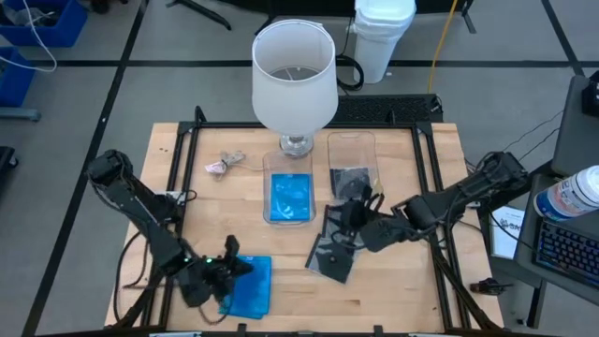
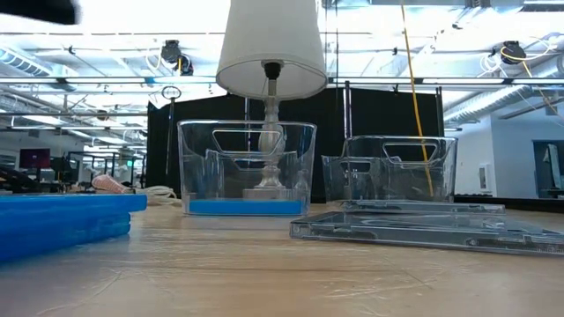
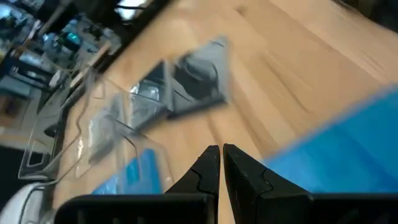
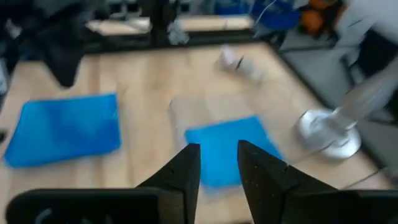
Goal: Pick & place jewel cases by type
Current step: Put the black cd case into the right transparent bin
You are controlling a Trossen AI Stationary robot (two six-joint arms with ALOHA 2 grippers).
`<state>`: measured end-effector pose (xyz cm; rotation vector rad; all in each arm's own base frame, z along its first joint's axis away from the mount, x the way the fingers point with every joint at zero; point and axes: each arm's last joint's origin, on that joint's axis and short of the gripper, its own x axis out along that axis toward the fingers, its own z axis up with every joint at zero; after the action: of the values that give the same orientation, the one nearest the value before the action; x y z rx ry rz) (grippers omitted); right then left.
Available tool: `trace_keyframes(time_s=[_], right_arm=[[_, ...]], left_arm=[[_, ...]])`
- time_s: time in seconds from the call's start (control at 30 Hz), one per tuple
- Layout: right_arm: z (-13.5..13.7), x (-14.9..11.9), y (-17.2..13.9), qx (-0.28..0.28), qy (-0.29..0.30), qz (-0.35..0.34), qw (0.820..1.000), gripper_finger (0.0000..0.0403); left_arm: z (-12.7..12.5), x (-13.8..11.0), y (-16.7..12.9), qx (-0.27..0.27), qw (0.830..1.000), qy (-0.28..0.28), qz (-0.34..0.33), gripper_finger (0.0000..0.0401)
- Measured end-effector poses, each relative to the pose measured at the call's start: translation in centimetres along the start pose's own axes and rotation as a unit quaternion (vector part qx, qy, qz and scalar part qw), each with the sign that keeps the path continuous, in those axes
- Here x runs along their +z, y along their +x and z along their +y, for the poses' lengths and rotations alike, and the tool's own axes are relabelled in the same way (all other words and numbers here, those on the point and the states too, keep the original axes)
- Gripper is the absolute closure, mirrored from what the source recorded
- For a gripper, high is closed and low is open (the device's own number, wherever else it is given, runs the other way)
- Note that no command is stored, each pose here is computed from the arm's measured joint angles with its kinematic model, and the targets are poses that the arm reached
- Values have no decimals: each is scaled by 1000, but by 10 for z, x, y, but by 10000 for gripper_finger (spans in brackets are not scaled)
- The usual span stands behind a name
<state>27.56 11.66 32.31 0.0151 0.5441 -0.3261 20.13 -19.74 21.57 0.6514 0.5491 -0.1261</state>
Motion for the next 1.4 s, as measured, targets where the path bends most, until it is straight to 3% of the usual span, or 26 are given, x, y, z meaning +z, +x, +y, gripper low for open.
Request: trace_keyframes(time_s=[0.13,0.23,0.3,0.43,0.63,0.83,1.07,1.4], right_arm=[[7,-35,8,27,16,48,998,334],[17,-60,11,45,10,43,998,369],[23,-76,10,51,11,36,998,393],[35,-99,-1,50,42,22,998,397],[49,-125,-24,56,56,10,997,402],[60,-140,-42,82,66,4,994,402],[59,-165,-50,91,92,19,991,402],[43,-197,-42,59,141,59,986,403]], left_arm=[[28,5,23,-11,998,-60,-20,388],[44,9,37,-39,995,-78,-54,395],[48,11,50,-54,992,-78,-78,394],[46,22,85,-89,989,-73,-96,397],[25,38,147,-114,993,-36,-12,397],[32,46,188,-99,992,-55,49,397],[51,34,201,-67,991,-69,89,388],[82,6,214,-45,984,-83,151,386]])
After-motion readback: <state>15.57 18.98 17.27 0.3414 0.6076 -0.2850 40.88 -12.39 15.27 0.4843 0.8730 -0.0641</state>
